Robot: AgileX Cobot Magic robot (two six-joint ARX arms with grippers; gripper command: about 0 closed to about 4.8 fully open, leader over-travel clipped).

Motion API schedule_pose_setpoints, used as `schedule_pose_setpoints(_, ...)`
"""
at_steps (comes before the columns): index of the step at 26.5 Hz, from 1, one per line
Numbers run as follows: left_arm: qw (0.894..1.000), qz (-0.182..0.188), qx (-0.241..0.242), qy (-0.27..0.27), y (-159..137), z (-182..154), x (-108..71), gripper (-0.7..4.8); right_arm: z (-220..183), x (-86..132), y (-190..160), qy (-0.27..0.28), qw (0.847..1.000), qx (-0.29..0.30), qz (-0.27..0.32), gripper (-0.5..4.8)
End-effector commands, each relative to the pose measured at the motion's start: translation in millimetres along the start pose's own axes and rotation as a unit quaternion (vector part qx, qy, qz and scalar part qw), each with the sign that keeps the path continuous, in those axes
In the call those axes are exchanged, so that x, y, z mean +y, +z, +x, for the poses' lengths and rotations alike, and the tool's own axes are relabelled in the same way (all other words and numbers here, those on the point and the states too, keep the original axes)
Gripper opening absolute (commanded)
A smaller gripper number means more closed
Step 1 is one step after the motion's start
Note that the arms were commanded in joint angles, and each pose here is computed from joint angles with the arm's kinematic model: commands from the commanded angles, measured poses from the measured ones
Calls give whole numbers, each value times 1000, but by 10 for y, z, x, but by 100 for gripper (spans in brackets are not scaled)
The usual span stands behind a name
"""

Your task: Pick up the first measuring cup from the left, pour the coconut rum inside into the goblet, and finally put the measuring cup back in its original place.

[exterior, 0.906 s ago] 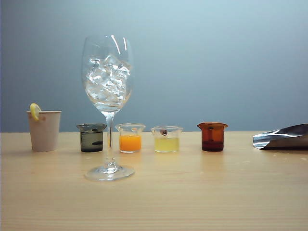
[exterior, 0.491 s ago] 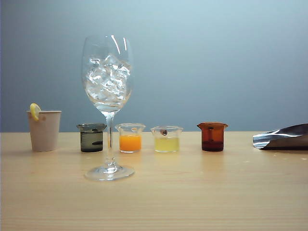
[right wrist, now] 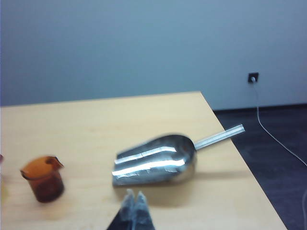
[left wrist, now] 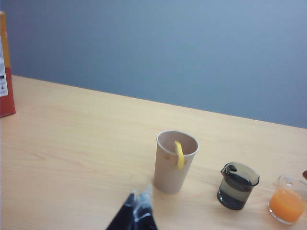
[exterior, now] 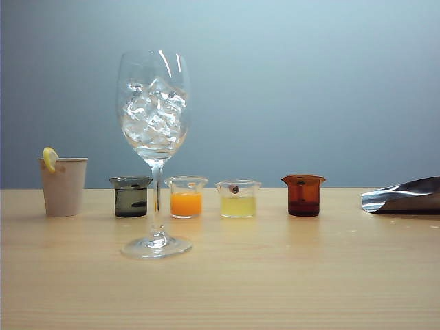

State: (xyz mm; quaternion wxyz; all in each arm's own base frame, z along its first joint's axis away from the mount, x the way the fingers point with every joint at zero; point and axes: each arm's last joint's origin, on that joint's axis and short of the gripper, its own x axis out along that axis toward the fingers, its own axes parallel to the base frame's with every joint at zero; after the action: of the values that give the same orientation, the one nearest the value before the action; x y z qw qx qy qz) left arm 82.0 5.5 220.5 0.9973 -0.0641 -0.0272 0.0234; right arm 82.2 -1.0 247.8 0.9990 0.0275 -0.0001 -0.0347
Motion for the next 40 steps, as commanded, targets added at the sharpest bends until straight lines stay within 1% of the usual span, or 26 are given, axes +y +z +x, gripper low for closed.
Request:
schedule_pose_setpoints(1,1000,-1,17,0,133,7,-19,-6,49,31,243,23,1000,-3,-3,-9)
schedule_pose_setpoints(5,1000,0,22,0,389,60,-52,-6,136,66,543,41,999,-13,-3,-9)
schedule_pose_setpoints(7,1000,-1,25,-2,668,166,-90,-6,192,97,812,61,997,-53,-6,-9)
schedule_pose_setpoints(9,1000,-1,18,-10,808,256,-122,-6,209,108,940,65,995,-71,-5,-9)
schedule_pose_setpoints(10,1000,-1,5,-23,906,346,-159,-6,226,122,1033,77,994,-74,-6,-9)
schedule_pose_setpoints(13,998,-3,-11,-59,1026,463,-259,-6,251,136,1136,87,993,-74,-6,-9)
schedule_pose_setpoints(16,998,-6,-1,-69,1066,564,-371,-6,270,169,1242,104,992,-78,-6,-9)
schedule_pose_setpoints(20,998,-3,24,-65,989,683,-540,-6,344,266,1330,138,989,-44,-5,-9)
schedule_pose_setpoints(22,997,6,35,-65,936,738,-635,-6,395,333,1354,157,987,-30,-5,-9)
schedule_pose_setpoints(25,997,23,31,-60,825,849,-751,-6,464,459,1386,192,981,-30,-3,-9)
schedule_pose_setpoints(29,998,23,-2,-62,635,975,-785,-6,533,611,1404,218,975,-44,0,-9)
schedule_pose_setpoints(32,996,20,-8,-82,467,1026,-804,-6,582,707,1397,239,970,-48,-5,-9)
schedule_pose_setpoints(34,994,27,6,-106,245,1084,-818,-6,657,778,1358,250,968,-38,-6,-9)
schedule_pose_setpoints(38,993,39,50,-103,-35,1193,-837,-6,748,828,1318,254,967,-30,-8,-9)
schedule_pose_setpoints(40,992,43,62,-102,-130,1255,-852,-6,777,843,1312,255,967,-31,-8,-9)
